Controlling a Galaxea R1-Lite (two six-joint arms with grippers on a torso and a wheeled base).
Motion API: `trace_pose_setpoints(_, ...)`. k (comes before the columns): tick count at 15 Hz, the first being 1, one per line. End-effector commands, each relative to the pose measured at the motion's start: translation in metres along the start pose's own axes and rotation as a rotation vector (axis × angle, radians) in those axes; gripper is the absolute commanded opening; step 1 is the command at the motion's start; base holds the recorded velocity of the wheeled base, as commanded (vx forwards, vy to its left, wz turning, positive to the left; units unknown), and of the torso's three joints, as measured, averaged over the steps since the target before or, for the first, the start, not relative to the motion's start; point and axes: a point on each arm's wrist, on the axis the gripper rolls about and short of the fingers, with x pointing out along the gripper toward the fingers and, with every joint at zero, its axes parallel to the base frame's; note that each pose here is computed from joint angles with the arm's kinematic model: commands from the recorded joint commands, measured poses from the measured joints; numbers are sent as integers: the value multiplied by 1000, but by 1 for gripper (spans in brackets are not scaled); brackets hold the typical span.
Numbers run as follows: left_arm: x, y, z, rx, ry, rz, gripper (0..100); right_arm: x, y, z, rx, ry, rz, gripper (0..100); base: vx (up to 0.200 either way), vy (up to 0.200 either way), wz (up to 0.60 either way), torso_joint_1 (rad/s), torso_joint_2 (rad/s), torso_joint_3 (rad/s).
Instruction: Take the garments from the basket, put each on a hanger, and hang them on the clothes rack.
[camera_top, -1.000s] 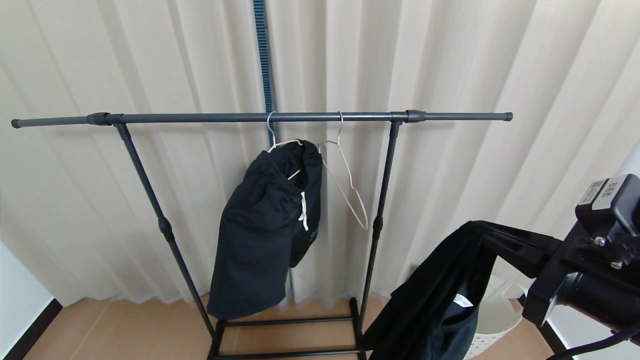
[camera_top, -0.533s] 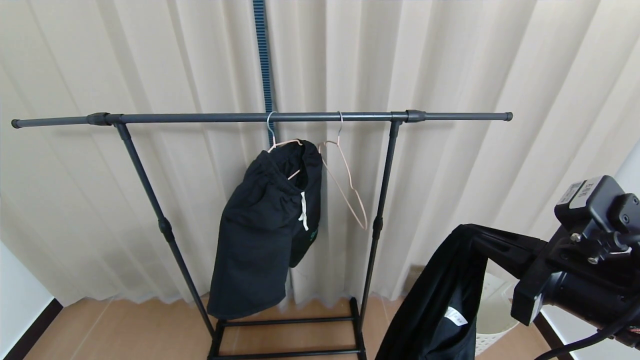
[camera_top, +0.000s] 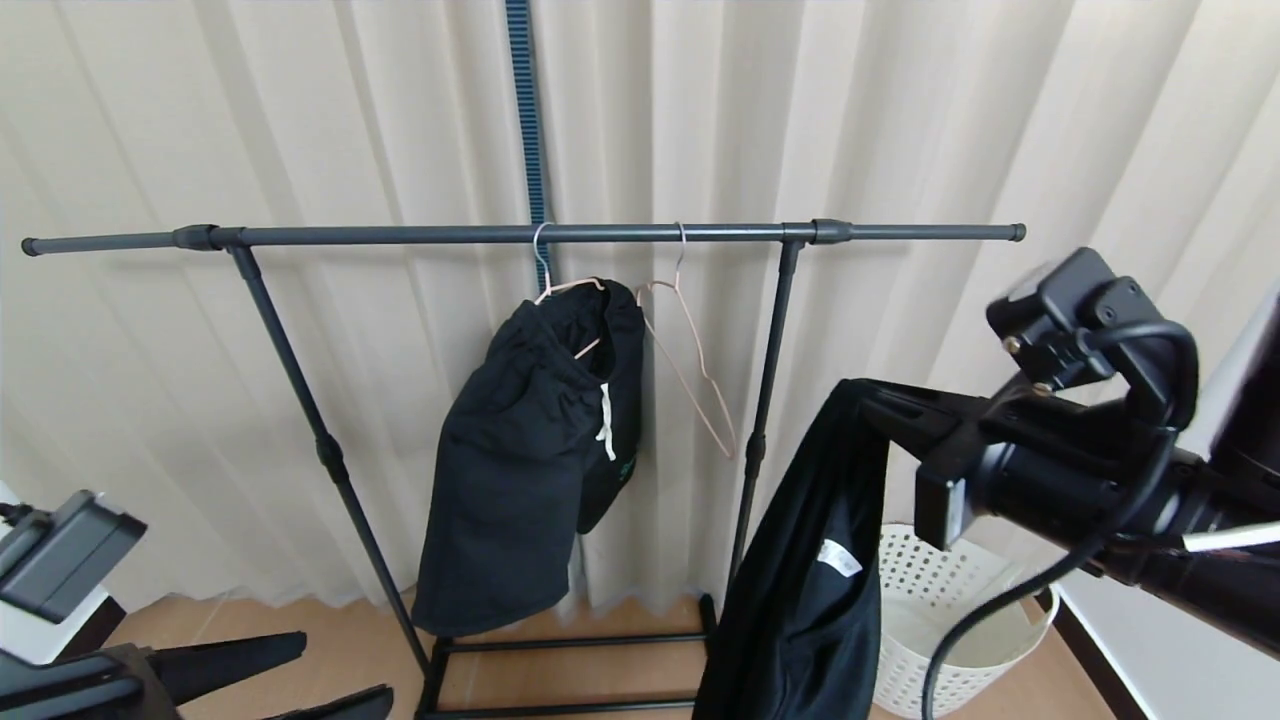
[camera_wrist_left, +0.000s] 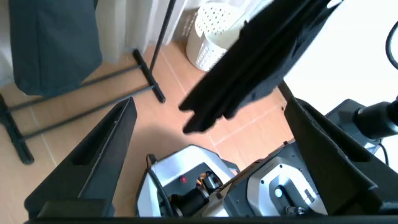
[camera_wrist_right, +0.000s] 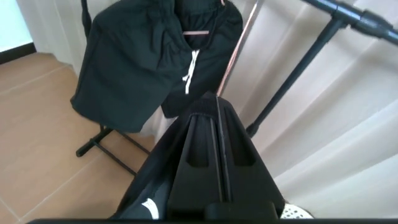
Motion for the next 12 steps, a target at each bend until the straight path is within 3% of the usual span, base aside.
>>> trace_pose_setpoints(1, 24, -6, 13, -2, 100, 9, 100, 28, 6, -4, 6, 40, -7, 0, 0, 0, 0, 0, 0, 0)
trace_pose_setpoints(2, 38, -16, 22, -29, 140, -8, 100, 47, 10, -11, 64, 46, -64, 0, 0, 0, 0, 0, 0, 0)
trace_pose_setpoints(4, 62, -30, 34, -69, 183, -16, 100, 57, 14, -12, 77, 4, -144, 0, 0, 0, 0, 0, 0, 0)
trace_pose_setpoints(8, 116, -44, 36, -79, 287, 67, 100, 58, 20, -11, 81, -6, -145, 0, 0, 0, 0, 0, 0, 0)
trace_pose_setpoints(10, 140, -47, 38, -89, 313, 103, 100, 58, 21, -9, 86, -15, -140, 0, 0, 0, 0, 0, 0, 0)
trace_pose_setpoints(12, 156, -61, 45, -114, 308, 81, 100, 56, 25, -10, 85, -14, -126, 0, 0, 0, 0, 0, 0, 0)
